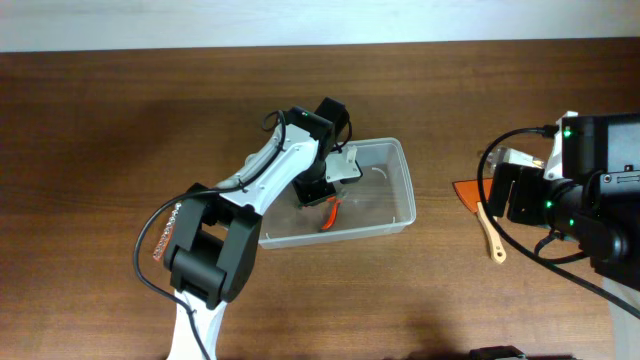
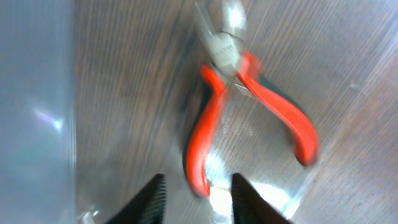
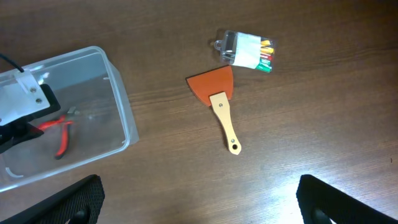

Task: Pack container
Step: 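Carry the red pliers into the container and open the left gripper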

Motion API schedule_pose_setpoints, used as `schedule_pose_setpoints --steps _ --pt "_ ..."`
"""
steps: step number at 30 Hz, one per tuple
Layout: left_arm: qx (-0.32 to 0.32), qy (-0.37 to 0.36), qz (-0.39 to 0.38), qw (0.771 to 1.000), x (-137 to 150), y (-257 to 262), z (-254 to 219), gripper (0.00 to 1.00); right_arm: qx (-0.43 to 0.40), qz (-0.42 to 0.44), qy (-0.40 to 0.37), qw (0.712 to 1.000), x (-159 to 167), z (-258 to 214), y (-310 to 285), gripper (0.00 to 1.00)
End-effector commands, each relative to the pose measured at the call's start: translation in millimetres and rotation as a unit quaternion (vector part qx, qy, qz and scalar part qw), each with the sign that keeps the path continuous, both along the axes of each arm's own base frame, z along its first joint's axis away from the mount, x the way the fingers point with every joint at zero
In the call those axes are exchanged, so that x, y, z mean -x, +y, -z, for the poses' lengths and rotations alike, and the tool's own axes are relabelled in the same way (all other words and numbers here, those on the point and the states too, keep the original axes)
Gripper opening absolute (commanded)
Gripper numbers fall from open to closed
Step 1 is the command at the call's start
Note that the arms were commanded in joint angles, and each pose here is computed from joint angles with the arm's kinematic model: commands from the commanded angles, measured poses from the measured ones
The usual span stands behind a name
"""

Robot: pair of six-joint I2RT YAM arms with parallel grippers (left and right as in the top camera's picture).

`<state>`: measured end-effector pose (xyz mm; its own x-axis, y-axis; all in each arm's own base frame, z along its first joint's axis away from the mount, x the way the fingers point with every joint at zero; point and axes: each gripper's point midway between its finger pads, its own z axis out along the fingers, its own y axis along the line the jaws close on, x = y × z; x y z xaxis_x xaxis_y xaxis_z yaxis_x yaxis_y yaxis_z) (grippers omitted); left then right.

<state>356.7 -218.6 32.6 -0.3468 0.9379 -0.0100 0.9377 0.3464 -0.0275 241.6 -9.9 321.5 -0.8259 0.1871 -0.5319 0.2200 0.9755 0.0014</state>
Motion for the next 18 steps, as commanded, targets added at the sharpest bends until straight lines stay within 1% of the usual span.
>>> schedule_pose_setpoints --steps 1,2,5,7,9,11,12,13,14,15,16,18 --pt "0.001 0.001 0.003 1.000 -1.4 1.0 1.5 0.43 0.010 0.001 -0.006 1.000 -0.6 -3.2 -2.4 0.99" --pt "-0.007 -0.006 -0.002 1.000 -4.0 3.4 0.6 0.45 0.010 0.001 -0.006 1.000 -0.6 -3.2 -2.4 0.99" --pt "-0.036 -0.049 -0.050 0.997 -20.4 12.5 -14.8 0.47 0.014 -0.007 -0.005 1.000 -0.6 -3.3 -2.3 0.99" --pt "-0.035 -0.082 -0.069 0.994 -31.0 13.4 -39.7 0.47 0.018 -0.009 -0.004 1.000 -0.6 -3.4 -2.9 0.99" --pt "-0.027 -0.128 -0.092 0.987 -42.9 15.6 -77.1 0.48 0.018 -0.010 -0.004 1.000 -0.6 -3.4 -2.8 0.99" --pt "-0.023 -0.174 -0.119 0.977 -50.1 24.4 -117.3 0.62 0.018 -0.009 -0.005 1.000 -0.7 -3.4 -2.9 0.99" --pt "-0.021 -0.196 -0.136 0.971 -51.1 32.1 -140.2 0.73 0.018 -0.009 -0.005 1.000 -0.8 -3.5 -2.9 0.99" --pt "-0.016 -0.212 -0.149 0.966 -49.8 39.0 -159.2 0.80 0.018 -0.009 -0.006 1.000 -1.1 -3.7 -2.8 0.99" --pt "-0.007 -0.225 -0.158 0.961 -46.5 45.8 -177.0 0.86 0.018 -0.010 -0.006 1.000 -1.2 -3.7 -2.8 0.99" --pt "0.002 -0.238 -0.168 0.957 -40.9 56.0 -196.7 0.87 0.018 -0.009 -0.006 1.000 -1.2 -3.7 -2.8 0.99" --pt "0.009 -0.248 -0.179 0.952 -36.0 66.7 -212.2 1.00 0.018 -0.009 -0.006 1.000 -1.2 -3.7 -2.8 0.99" --pt "0.023 -0.271 -0.220 0.937 -26.0 95.2 -243.4 0.99 0.018 -0.009 -0.006 1.000 -1.2 -3.7 -2.8 0.99"
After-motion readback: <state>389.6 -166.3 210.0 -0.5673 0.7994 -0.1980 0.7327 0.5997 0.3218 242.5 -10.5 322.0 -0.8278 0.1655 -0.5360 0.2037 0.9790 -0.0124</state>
